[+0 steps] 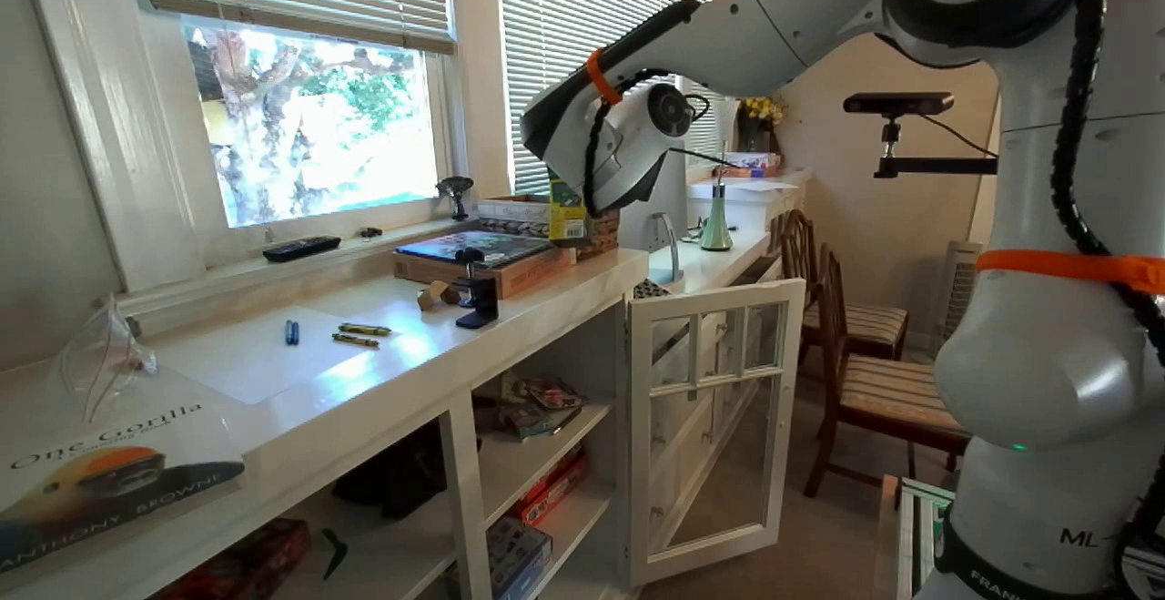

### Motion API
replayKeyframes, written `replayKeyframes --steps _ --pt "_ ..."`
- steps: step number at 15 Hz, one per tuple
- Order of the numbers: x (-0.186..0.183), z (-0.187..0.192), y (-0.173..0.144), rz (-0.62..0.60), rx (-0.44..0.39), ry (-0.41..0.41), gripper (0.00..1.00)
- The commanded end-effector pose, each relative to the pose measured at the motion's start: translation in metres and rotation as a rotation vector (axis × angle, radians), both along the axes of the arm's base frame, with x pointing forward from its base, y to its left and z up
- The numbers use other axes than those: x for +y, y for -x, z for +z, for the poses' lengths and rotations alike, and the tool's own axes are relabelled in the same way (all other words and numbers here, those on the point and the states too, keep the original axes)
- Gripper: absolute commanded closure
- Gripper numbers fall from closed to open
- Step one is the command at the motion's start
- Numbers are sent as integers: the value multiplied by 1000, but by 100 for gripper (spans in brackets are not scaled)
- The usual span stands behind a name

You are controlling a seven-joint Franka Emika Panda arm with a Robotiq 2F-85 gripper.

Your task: Pick up the green box in the shelf and put it on the table

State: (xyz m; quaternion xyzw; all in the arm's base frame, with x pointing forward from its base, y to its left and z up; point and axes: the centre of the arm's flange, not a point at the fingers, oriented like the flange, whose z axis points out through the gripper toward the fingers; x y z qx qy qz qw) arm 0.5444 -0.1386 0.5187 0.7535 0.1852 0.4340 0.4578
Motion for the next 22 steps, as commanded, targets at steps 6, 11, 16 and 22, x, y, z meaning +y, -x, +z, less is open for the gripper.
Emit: replayKeyframes --steps 6,11,16,22 --pt "10 2 -64 -37 -40 87 100" --pt "19 15 -75 -22 -78 76 100" --pt "22 16 -88 -28 -126 110 100" --pt "20 5 -105 -46 -159 193 100"
